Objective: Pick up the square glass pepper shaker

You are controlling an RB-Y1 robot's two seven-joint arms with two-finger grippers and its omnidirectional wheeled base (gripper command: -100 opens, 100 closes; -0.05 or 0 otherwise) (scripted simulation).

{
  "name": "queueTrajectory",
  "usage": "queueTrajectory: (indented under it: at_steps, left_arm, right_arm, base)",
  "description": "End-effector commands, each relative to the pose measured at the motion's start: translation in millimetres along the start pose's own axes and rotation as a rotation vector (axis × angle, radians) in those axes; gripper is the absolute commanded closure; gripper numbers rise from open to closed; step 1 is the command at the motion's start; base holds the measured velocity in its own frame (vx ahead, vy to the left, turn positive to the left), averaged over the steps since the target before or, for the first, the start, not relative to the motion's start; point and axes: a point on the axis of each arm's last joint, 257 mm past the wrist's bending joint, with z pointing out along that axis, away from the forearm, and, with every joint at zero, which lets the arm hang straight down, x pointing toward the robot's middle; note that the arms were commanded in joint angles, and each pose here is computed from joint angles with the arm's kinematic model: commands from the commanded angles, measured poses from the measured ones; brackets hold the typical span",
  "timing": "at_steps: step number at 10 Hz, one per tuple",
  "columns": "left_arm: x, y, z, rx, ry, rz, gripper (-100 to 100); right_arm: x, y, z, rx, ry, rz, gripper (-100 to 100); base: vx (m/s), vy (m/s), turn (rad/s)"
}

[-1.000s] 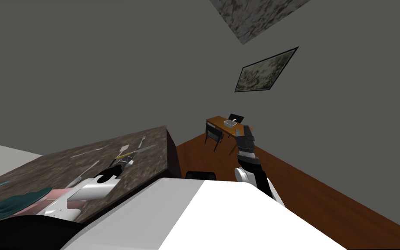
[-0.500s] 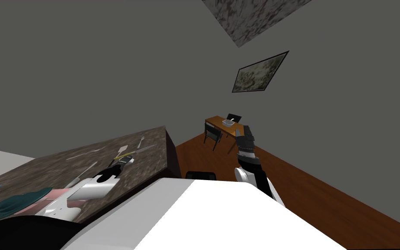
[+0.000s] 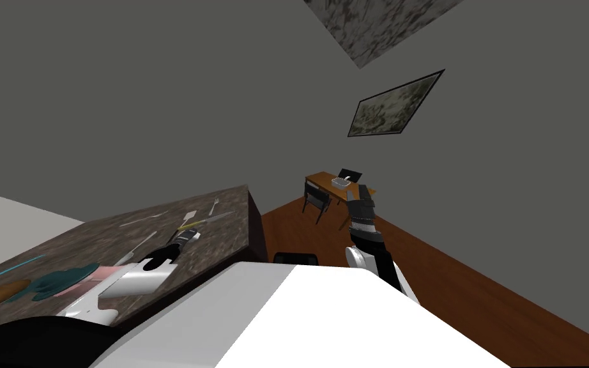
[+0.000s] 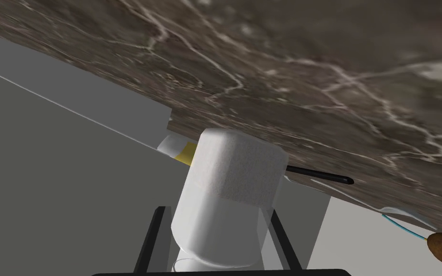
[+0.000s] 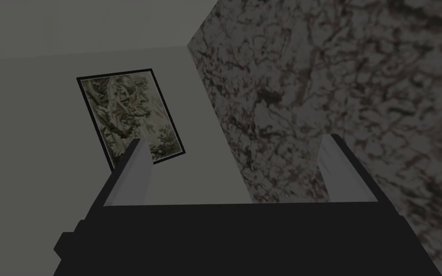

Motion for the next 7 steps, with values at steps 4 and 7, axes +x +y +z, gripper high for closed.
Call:
queueTrajectory:
  at_steps: [4, 7]
  left_arm:
    - [14.8, -22, -19.1, 0.071, 0.031, 0.037, 100]
    - [25.8, -37, -33.8, 0.118, 0.053, 0.058, 100]
  right_arm:
    - [0, 0, 0.0, 0.000, 0.000, 0.000, 0]
    - [0, 0, 0.0, 0.000, 0.000, 0.000, 0]
  base:
    - [0.113, 0.010, 0.192]
    - [0.098, 0.000, 0.181]
